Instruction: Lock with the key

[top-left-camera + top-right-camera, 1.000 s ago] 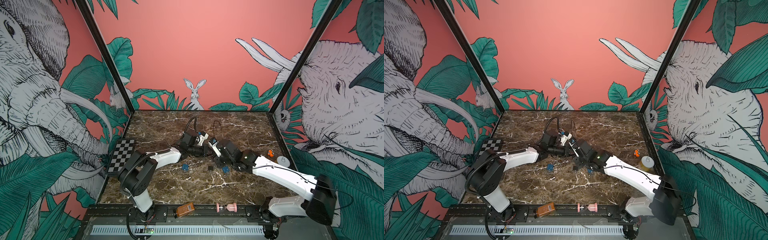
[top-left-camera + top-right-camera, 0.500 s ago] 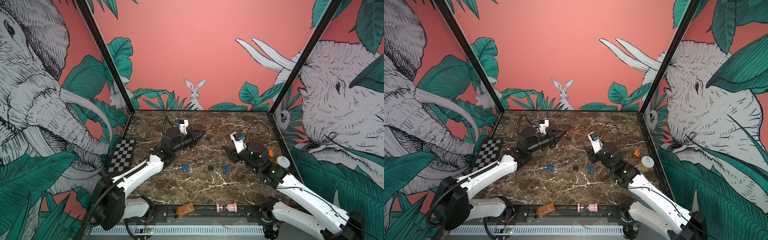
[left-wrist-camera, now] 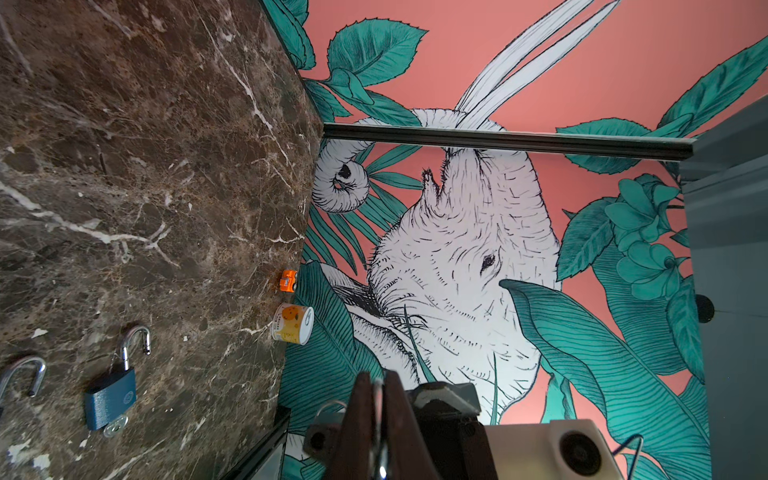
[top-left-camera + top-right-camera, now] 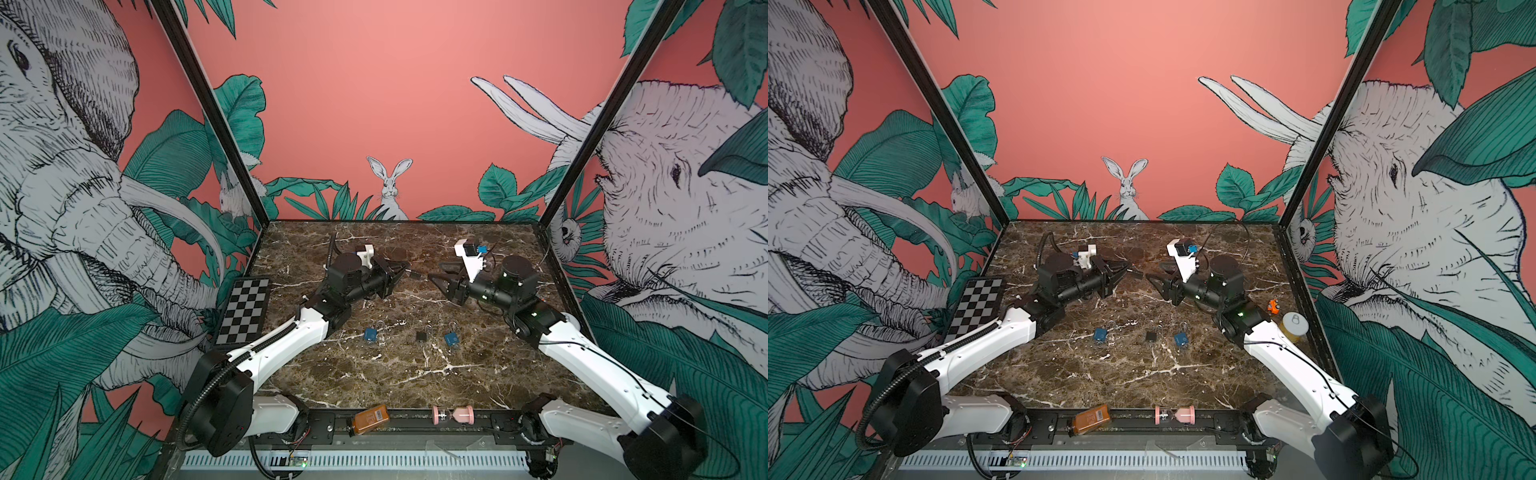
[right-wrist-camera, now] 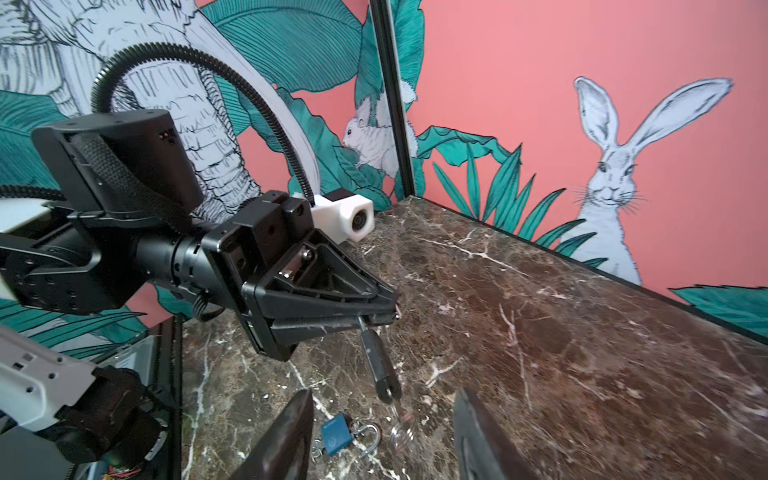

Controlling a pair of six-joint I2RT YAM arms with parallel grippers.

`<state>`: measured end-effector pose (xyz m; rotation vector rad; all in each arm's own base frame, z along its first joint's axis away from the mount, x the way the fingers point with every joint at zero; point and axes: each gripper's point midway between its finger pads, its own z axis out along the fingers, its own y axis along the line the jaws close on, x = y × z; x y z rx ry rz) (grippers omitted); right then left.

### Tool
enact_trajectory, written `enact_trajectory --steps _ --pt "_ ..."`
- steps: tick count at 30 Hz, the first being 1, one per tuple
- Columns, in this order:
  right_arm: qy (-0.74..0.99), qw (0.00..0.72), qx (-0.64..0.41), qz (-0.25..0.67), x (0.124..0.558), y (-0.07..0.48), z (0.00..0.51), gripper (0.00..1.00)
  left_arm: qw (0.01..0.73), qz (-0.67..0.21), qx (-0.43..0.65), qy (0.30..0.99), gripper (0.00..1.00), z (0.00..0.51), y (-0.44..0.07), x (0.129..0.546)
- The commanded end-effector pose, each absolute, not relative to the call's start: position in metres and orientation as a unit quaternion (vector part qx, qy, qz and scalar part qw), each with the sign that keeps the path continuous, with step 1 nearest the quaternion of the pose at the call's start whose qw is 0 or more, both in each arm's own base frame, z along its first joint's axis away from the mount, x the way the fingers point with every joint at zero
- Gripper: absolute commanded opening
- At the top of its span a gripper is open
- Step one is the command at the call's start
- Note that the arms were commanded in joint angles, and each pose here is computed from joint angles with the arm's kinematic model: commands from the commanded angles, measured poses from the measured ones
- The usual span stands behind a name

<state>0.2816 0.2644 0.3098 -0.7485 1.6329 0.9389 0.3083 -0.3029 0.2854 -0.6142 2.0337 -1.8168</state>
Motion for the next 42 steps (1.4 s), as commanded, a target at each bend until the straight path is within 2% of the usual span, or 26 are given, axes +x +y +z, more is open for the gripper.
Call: enact_trajectory --steps 1,12,21,24,28,38,42 --pt "0.645 0.541 -0.322 0.433 0.279 0.274 0.338 0.52 0.174 -0.671 -0.203 0.691 0.0 0.309 -0.305 0.303" --pt "0.663 0.513 -0.329 0.434 0.287 0.284 0.32 0.47 0.173 -0.676 -0.192 0.69 0.0 0.313 -0.311 0.302" --pt "0.673 0.491 -0.343 0.434 0.285 0.3 0.301 0.4 0.173 -0.681 -0.19 0.685 0.0 0.312 -0.311 0.301" --pt "0.673 0.491 -0.343 0.435 0.286 0.303 0.301 0.38 0.173 -0.681 -0.189 0.686 0.0 0.312 -0.311 0.301" --pt "0.674 0.496 -0.339 0.43 0.288 0.304 0.303 0.3 0.172 -0.681 -0.186 0.687 0.0 0.313 -0.313 0.301" --pt "0.677 0.508 -0.331 0.417 0.287 0.296 0.304 0.26 0.17 -0.679 -0.183 0.69 0.0 0.31 -0.316 0.301" --pt "0.678 0.511 -0.33 0.412 0.286 0.294 0.307 0.16 0.17 -0.681 -0.18 0.689 0.0 0.311 -0.318 0.303"
